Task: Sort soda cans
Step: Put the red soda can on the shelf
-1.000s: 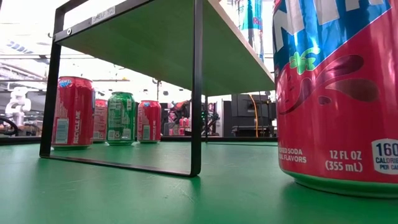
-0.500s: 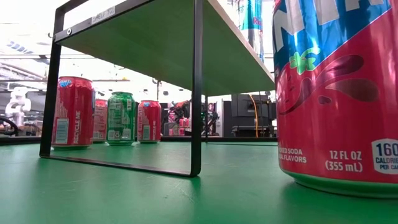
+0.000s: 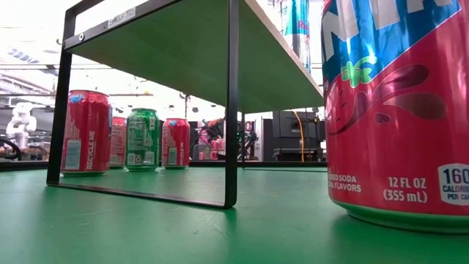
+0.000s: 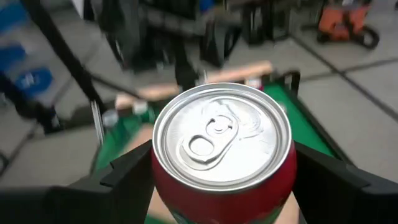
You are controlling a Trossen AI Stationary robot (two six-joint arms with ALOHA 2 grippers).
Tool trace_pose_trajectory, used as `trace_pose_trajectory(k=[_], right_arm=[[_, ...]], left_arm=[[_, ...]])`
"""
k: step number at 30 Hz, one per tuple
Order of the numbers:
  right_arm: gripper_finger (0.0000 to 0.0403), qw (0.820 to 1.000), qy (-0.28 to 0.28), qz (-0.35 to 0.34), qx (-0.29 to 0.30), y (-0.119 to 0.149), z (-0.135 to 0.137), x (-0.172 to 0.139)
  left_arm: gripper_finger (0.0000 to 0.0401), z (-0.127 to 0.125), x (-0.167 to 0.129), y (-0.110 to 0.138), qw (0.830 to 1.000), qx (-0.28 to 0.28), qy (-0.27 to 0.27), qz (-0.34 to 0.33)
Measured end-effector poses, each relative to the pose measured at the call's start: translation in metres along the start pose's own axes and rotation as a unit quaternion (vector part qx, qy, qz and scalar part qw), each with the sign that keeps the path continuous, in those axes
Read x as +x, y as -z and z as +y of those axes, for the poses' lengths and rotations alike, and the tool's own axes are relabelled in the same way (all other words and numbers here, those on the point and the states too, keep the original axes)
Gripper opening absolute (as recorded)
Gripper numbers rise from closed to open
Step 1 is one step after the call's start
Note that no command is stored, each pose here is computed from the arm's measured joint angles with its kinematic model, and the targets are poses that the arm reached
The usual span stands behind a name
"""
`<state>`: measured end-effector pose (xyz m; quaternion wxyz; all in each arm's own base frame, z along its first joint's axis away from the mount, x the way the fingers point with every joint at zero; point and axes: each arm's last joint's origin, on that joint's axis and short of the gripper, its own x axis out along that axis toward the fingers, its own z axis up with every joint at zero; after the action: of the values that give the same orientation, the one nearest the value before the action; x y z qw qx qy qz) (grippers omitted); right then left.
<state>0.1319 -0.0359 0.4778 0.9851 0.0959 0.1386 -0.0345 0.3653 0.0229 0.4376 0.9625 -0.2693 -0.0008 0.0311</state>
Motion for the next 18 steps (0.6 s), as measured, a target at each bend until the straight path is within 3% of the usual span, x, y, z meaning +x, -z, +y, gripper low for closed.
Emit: trace_pose_trajectory(k=[7, 11, 18], right_arm=[[0.0299, 0.987, 0.046, 0.153, 0.018, 0.025, -0.010, 0.016], [0.0299, 0.991, 0.032, 0.126, 0.013, 0.020, -0.010, 0.020], [0.0299, 0.999, -0.036, 0.008, -0.019, -0.004, -0.005, 0.022]], left_arm=[[0.0377, 0.006, 0.000, -0.003, 1.000, -0.024, -0.008, 0.001], [0.0377, 0.008, 0.000, -0.003, 1.000, -0.026, -0.012, 0.004], [0.0377, 0.008, 0.000, -0.002, 0.999, -0.026, -0.018, 0.004]])
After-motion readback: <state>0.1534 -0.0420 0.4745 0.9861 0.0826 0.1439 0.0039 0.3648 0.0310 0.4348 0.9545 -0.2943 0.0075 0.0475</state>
